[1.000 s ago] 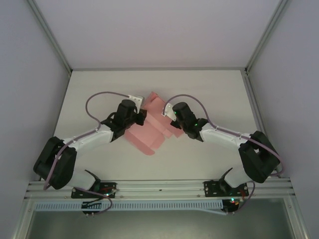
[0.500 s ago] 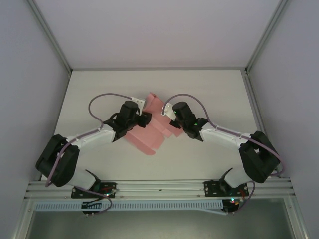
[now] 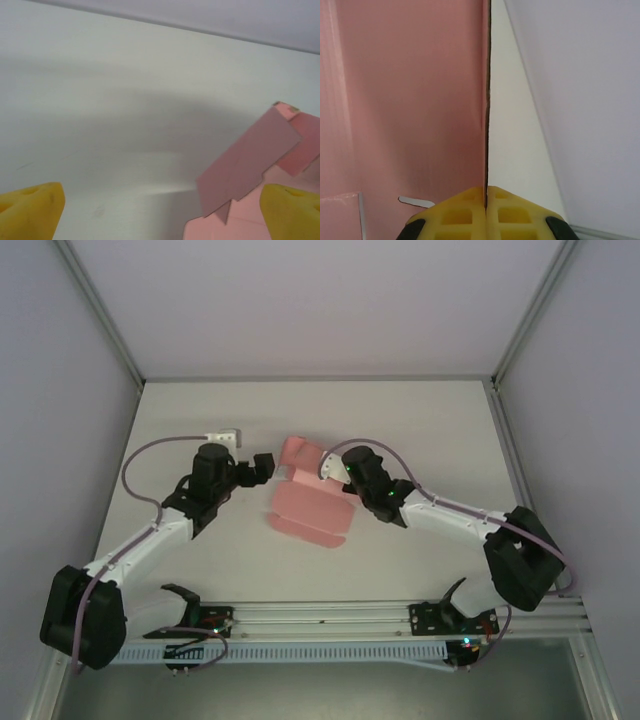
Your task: Assemble paper box
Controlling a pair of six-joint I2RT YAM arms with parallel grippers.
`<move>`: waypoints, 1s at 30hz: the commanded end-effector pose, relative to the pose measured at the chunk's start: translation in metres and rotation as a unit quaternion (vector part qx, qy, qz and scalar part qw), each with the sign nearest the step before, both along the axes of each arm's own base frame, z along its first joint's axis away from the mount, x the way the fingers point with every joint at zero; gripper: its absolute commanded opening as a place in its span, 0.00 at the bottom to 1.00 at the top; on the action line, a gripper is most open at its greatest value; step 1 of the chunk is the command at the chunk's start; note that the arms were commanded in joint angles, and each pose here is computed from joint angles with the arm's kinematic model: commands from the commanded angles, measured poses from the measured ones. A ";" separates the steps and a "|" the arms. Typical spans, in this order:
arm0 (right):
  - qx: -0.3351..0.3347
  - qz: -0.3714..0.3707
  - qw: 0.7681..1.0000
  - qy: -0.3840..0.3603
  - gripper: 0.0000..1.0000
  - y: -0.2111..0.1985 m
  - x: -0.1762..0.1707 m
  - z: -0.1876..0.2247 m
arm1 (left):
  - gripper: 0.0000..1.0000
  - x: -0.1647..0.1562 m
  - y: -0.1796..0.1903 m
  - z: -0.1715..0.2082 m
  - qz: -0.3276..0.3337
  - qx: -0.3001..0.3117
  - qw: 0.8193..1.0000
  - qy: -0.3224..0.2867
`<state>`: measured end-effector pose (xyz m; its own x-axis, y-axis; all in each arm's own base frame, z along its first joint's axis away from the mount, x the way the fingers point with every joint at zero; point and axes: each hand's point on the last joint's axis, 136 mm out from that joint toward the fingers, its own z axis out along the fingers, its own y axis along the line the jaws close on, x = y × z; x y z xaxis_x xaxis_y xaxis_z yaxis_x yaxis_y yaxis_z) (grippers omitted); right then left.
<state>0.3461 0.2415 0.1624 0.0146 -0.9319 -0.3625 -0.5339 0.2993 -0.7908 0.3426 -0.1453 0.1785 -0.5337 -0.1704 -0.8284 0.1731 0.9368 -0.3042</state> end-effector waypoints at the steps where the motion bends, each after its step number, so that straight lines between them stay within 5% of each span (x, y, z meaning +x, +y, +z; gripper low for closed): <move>1: -0.053 0.010 0.995 -0.079 0.00 0.008 0.011 0.017 | 1.00 -0.002 0.021 -0.014 0.033 -0.008 0.999 0.030; 15: -0.141 0.008 0.975 -0.170 0.00 0.019 -0.004 -0.035 | 1.00 0.032 0.045 -0.050 0.051 -0.002 0.997 0.055; 30: -0.120 0.016 0.980 -0.157 0.00 0.023 -0.015 -0.040 | 1.00 0.058 -0.025 -0.094 -0.124 -0.059 0.988 0.072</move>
